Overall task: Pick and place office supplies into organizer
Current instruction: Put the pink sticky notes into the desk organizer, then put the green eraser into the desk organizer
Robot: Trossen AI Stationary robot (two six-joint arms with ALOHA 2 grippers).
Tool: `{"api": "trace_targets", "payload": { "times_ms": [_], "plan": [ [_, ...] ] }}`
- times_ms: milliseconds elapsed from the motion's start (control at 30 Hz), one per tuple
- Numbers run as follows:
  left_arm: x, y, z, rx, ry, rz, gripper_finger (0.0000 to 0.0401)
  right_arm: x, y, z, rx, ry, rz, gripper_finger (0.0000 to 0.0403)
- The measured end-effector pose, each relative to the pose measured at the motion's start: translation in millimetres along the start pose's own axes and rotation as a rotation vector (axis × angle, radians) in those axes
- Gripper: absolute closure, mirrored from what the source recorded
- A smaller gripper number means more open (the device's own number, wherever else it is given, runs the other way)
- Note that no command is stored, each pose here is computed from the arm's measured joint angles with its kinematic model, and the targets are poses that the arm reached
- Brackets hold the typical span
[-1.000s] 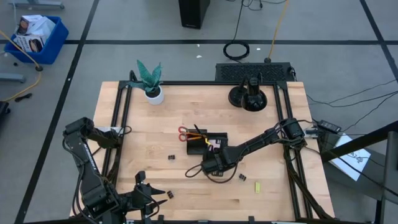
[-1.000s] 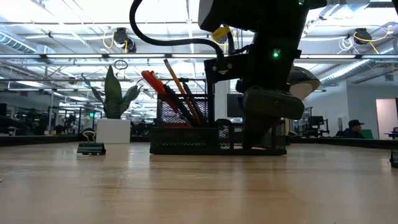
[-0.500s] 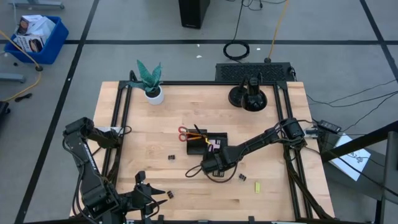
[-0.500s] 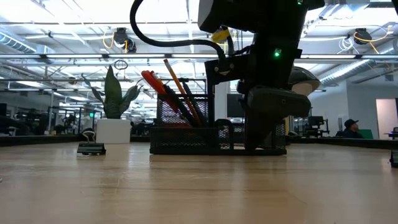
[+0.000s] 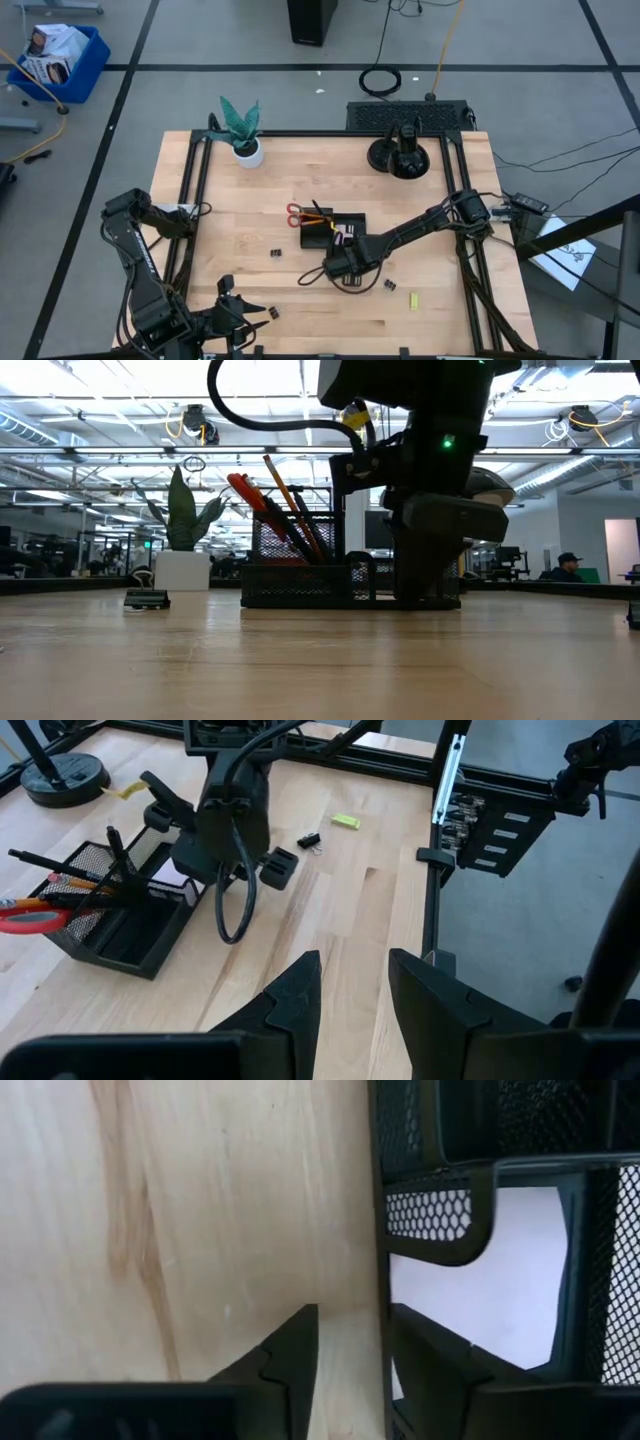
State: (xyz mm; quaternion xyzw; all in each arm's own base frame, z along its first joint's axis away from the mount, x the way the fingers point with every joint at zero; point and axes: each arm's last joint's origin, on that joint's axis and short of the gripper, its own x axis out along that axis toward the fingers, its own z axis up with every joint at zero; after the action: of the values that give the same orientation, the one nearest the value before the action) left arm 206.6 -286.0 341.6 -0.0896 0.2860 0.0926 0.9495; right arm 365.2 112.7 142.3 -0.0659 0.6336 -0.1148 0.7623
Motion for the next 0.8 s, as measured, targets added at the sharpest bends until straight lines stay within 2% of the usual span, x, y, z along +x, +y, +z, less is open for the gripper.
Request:
{"api": "trace_targets", "payload": {
  "times_ms": [233,433,667,800],
  "plan": [
    [0,0,0,-0.001,-0.001,0.001,0.0277,-13,-4,-2,-0.001,0.009,0.048,0.0271],
    [2,1,2,-0.010,-0.003,0.006,0.0277,-43,-13,-1,0.029,-0.075,0.084,0.0282],
    [6,3,4,-0.016,-0.005,0.018,0.0277,-86,-20,-9,0.076,-0.143,0.214,0.0293],
    [7,4,5,-0.019,-0.005,0.022,0.0277,-115,-22,-17,0.099,-0.180,0.324,0.0301]
  ]
}}
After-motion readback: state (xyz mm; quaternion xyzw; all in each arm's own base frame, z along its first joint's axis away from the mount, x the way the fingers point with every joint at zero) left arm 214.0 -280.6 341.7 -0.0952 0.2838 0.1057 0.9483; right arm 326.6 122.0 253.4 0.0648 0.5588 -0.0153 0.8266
